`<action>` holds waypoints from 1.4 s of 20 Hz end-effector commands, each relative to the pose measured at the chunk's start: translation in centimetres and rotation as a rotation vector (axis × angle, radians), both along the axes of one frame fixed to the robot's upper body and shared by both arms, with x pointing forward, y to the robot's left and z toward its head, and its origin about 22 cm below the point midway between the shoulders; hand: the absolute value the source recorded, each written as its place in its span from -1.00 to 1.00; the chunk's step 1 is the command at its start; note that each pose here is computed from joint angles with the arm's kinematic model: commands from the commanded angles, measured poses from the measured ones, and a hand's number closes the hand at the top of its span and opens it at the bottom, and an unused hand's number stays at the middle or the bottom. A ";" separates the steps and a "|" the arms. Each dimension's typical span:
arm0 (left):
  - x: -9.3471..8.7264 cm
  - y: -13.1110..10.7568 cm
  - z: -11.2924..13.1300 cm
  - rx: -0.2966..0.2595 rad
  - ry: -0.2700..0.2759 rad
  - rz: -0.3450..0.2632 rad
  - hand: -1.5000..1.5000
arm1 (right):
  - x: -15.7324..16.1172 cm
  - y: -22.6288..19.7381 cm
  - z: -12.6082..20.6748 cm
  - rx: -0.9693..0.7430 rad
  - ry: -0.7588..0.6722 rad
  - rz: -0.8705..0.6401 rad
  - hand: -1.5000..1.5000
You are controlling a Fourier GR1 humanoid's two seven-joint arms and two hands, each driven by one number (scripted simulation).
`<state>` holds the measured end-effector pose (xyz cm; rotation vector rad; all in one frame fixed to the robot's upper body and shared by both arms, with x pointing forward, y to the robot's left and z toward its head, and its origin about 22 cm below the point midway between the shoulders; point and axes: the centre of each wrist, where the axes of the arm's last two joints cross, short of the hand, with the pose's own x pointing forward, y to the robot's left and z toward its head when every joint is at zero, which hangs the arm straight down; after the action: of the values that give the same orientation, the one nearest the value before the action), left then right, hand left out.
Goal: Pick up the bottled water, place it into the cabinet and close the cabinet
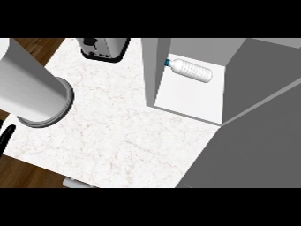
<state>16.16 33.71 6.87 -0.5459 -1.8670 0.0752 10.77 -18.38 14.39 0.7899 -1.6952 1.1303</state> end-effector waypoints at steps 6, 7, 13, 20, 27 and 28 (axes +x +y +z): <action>0.5 0.6 0.6 0.016 -0.028 -0.008 -1.00 | 0.6 2.5 -1.9 0.106 0.193 0.104 1.00; 0.4 0.4 0.1 0.000 -0.012 -0.018 -1.00 | 0.7 2.7 -2.1 0.122 0.204 0.098 1.00; 0.7 1.1 0.3 0.010 -0.019 -0.001 -1.00 | 2.9 2.5 -1.3 0.093 0.156 -0.014 1.00; 0.4 1.4 0.0 0.004 0.006 0.001 -1.00 | 7.7 3.8 -0.4 -0.098 0.080 -0.095 1.00; 0.6 2.1 0.2 0.012 0.002 0.012 -1.00 | 12.2 7.1 0.4 -0.165 0.121 -0.161 1.00; 0.2 1.8 -0.6 -0.011 0.022 0.019 -1.00 | 12.9 7.9 0.5 -0.164 0.131 -0.175 1.00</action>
<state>16.59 35.41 6.74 -0.5343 -1.8617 0.0823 21.23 -13.26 14.52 0.6692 -1.5522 1.1266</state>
